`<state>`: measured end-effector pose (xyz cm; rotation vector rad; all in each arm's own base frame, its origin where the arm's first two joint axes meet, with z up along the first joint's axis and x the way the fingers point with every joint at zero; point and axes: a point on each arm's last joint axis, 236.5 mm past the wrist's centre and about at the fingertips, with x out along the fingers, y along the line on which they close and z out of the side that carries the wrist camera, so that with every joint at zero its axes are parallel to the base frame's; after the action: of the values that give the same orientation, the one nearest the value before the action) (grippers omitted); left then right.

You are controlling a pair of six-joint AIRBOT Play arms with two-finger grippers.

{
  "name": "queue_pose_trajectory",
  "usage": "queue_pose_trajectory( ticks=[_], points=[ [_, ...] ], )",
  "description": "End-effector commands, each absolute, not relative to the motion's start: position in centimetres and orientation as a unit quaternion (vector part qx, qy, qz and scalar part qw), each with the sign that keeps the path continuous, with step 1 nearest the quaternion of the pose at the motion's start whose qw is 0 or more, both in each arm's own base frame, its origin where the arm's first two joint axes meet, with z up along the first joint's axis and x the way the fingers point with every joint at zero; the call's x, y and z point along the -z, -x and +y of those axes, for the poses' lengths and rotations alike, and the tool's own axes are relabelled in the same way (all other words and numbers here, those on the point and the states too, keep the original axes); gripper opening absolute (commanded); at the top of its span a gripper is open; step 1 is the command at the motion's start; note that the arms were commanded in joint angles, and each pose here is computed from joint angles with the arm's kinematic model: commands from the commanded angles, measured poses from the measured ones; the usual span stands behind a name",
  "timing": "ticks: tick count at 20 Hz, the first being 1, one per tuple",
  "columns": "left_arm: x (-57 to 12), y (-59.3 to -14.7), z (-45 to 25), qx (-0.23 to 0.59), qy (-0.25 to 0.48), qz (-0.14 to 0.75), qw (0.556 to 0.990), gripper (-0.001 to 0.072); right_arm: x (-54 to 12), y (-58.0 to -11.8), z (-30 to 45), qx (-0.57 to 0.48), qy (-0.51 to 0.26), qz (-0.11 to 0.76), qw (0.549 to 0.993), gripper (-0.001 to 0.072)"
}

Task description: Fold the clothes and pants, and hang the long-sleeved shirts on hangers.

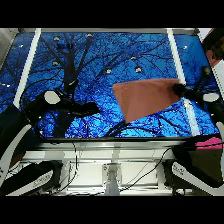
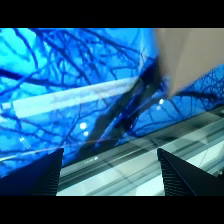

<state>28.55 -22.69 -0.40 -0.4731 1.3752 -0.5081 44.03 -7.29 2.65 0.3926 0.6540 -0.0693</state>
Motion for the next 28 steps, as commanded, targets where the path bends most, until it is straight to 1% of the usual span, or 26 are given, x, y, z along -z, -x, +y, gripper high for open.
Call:
queue_pose_trajectory(
  ticks=[1, 4, 5, 7, 9, 10, 11, 15, 17, 18, 19, 20, 21, 22, 23, 24, 26, 28],
  points=[
    [0.3, -29.0, -22.7, 0.227, 0.216, 0.615, 0.724, 0.0646, -8.4, -45.0, -17.2, 0.16, -0.197, 0.211, 0.944, 0.0017],
    [0.3, -29.0, -22.6, 0.227, 0.216, 0.615, 0.724, 0.0647, -8.7, -41.2, -25.3, 0.251, -0.231, 0.183, 0.922, 0.0017],
    [0.3, -29.0, -22.6, 0.227, 0.216, 0.615, 0.724, 0.0647, -8.4, -39.5, -27.6, 0.28, -0.261, 0.175, 0.907, 0.0017],
    [0.3, -29.0, -22.6, 0.227, 0.216, 0.615, 0.724, 0.0647, -7.7, -35.8, -31.5, 0.337, -0.351, 0.149, 0.861, 0.0016],
    [0.3, -29.0, -22.7, 0.228, 0.216, 0.615, 0.724, 0.0648, -6.6, -32.1, -34.1, 0.38, -0.441, 0.128, 0.803, 0.0016],
    [0.3, -29.0, -22.7, 0.228, 0.216, 0.615, 0.724, 0.0648, -6.1, -30.6, -34.7, 0.392, -0.47, 0.126, 0.781, 0.0015],
    [0.3, -29.0, -22.7, 0.228, 0.216, 0.615, 0.723, 0.0648, -5.6, -29.1, -35.3, 0.405, -0.49, 0.125, 0.762, 0.0015],
    [0.3, -29.0, -22.7, 0.228, 0.216, 0.615, 0.723, 0.0648, -4.5, -24.0, -36.9, 0.477, -0.523, 0.12, 0.696, 0.0015],
    [0.3, -29.0, -22.7, 0.228, 0.216, 0.615, 0.723, 0.0648, -3.5, -22.3, -36.7, 0.506, -0.55, 0.121, 0.653, 0.0017],
    [0.3, -29.0, -22.7, 0.228, 0.216, 0.615, 0.723, 0.0648, -3.1, -21.8, -36.6, 0.515, -0.555, 0.122, 0.642, 0.0025],
    [0.3, -29.0, -22.7, 0.228, 0.216, 0.615, 0.723, 0.0648, -3.1, -21.8, -36.6, 0.515, -0.557, 0.123, 0.64, 0.0162],
    [0.3, -29.0, -22.7, 0.228, 0.216, 0.615, 0.723, 0.0648, -3.0, -21.8, -36.5, 0.515, -0.557, 0.124, 0.64, 0.0398],
    [0.3, -29.0, -22.7, 0.228, 0.216, 0.615, 0.723, 0.0648, -2.9, -21.8, -36.4, 0.515, -0.558, 0.127, 0.638, 0.0592],
    [0.3, -29.0, -22.7, 0.228, 0.216, 0.615, 0.723, 0.0648, -2.9, -21.7, -36.4, 0.515, -0.557, 0.13, 0.638, 0.0635],
    [0.3, -29.0, -22.7, 0.228, 0.216, 0.615, 0.723, 0.0648, -2.8, -21.7, -36.2, 0.515, -0.559, 0.133, 0.637, 0.0639],
    [0.3, -29.0, -22.7, 0.228, 0.216, 0.615, 0.723, 0.0648, -2.6, -21.7, -36.0, 0.513, -0.562, 0.137, 0.634, 0.0707],
    [0.3, -29.0, -22.7, 0.228, 0.216, 0.615, 0.723, 0.0648, -2.3, -21.8, -35.3, 0.509, -0.569, 0.149, 0.629, 0.0699],
    [0.3, -29.0, -22.7, 0.228, 0.216, 0.615, 0.723, 0.0648, -2.7, -22.1, -35.1, 0.5, -0.559, 0.154, 0.643, 0.0691]
  ],
)
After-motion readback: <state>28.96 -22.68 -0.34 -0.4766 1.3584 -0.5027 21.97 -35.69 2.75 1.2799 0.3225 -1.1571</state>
